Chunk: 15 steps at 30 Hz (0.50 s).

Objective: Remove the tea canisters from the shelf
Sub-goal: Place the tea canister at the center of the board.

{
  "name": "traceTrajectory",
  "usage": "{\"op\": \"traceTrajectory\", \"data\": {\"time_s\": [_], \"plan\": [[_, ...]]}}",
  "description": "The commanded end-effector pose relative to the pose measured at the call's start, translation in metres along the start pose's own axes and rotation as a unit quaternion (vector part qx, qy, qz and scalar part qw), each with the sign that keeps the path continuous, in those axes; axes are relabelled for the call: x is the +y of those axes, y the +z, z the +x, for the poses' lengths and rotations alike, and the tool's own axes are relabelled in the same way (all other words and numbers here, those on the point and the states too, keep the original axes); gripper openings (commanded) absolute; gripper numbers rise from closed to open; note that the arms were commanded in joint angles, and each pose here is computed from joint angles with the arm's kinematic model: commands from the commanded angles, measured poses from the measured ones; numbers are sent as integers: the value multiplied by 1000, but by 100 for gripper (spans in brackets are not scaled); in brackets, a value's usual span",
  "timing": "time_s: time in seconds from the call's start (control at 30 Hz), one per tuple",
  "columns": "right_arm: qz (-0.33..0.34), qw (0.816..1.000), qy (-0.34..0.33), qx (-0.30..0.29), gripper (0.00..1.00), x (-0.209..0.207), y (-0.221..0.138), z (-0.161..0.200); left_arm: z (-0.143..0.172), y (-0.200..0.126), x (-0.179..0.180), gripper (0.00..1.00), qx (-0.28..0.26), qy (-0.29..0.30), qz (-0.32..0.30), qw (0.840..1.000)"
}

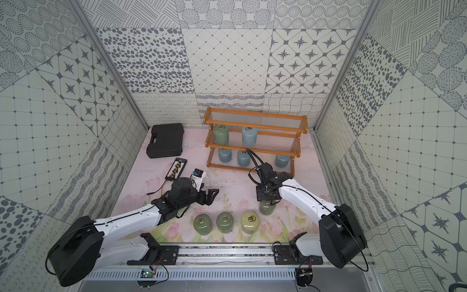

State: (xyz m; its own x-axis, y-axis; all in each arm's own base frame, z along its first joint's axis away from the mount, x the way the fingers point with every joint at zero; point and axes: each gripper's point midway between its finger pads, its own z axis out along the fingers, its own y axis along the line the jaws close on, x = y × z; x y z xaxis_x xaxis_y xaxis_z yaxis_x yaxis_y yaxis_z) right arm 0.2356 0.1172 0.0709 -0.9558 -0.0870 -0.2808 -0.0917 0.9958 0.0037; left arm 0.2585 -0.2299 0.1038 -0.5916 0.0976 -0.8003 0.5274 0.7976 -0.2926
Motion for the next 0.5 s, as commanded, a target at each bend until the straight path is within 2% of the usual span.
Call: {"op": "traceTrajectory", "data": {"time_s": [0.0, 0.23, 0.47], "plan": [[37, 998, 17, 44, 66, -16, -1, 32, -7, -1, -3, 100, -16, -2, 8, 1000], [81, 994, 32, 59, 69, -23, -6, 42, -6, -1, -4, 100, -14, 0, 11, 1000], [90, 994, 41, 48, 70, -24, -11, 41, -3, -2, -3, 100, -11, 1, 10, 1000]]}}
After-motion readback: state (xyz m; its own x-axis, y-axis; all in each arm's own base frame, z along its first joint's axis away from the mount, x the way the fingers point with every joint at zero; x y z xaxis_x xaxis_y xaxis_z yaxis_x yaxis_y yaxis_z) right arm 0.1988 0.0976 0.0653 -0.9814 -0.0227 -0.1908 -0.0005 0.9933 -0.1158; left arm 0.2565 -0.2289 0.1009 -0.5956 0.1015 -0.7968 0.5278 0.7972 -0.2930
